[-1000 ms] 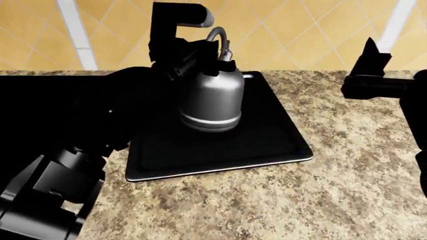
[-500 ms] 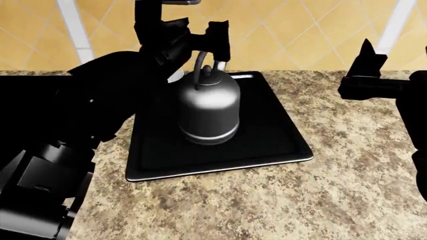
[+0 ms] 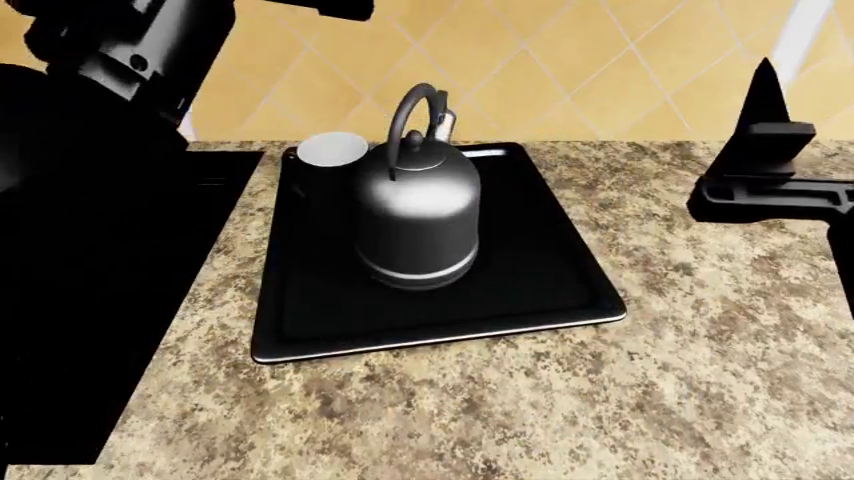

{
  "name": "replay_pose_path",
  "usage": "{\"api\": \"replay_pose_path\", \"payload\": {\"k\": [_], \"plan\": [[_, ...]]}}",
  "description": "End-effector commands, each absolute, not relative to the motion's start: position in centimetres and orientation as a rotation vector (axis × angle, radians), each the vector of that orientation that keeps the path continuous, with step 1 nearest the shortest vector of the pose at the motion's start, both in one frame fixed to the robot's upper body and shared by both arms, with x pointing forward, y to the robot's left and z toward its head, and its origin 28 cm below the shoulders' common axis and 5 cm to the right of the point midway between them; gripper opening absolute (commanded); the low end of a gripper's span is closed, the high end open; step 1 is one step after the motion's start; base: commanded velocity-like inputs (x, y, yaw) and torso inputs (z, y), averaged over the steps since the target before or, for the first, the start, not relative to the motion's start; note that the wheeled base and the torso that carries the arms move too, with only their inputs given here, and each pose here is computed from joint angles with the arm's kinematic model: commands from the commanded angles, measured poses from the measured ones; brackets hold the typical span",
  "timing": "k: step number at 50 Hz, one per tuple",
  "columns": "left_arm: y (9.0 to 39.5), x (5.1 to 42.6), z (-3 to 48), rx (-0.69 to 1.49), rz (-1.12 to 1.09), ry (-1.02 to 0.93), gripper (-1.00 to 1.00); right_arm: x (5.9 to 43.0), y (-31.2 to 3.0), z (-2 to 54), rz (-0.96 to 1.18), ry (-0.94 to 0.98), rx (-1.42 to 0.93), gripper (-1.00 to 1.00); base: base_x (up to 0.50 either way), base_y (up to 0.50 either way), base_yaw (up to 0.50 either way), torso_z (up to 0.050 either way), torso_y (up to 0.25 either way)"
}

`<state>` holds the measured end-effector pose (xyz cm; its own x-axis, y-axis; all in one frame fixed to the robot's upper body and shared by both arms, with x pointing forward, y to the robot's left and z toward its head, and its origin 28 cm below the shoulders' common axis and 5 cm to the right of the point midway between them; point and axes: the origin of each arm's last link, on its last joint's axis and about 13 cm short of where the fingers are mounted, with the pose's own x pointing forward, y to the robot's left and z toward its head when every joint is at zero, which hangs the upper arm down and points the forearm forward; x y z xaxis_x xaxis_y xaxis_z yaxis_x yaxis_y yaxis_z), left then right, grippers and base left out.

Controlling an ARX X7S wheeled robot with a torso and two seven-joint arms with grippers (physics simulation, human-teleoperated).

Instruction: Pick the kettle from the counter and place it on the tray. Then pick the mug from the cabinet and place it on the tray. Then close the cabinet doors.

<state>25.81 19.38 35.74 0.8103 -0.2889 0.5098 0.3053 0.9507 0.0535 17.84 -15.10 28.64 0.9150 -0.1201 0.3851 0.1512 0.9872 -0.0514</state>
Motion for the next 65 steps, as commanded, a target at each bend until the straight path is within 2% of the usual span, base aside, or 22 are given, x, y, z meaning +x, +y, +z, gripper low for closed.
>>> {"api": "replay_pose_path", "payload": {"k": [1,15,26,41,65], "plan": [[21.1,19.7,34.4,0.014,-0.199,-0.708,1.00,15.1,-14.5,28.6,-0.162,-0.513,-0.107,1.00,0.00,0.00,0.00,0.000,0.000],[22.2,16.6,35.2,0.019,-0.124,-0.810,1.00,12.7,-14.9,31.9,-0.221,-0.718,-0.161,1.00,0.00,0.00,0.00,0.000,0.000],[22.6,14.3,36.1,0.034,-0.094,-0.879,1.00,12.0,-14.6,33.5,-0.223,-0.782,-0.177,1.00,0.00,0.00,0.00,0.000,0.000],[22.9,13.8,35.9,0.036,-0.082,-0.892,1.00,11.7,-14.6,34.0,-0.264,-0.819,-0.194,1.00,0.00,0.00,0.00,0.000,0.000],[23.0,13.9,35.5,0.031,-0.092,-0.874,1.00,11.9,-14.4,33.9,-0.279,-0.826,-0.199,1.00,0.00,0.50,0.00,0.000,0.000]]}}
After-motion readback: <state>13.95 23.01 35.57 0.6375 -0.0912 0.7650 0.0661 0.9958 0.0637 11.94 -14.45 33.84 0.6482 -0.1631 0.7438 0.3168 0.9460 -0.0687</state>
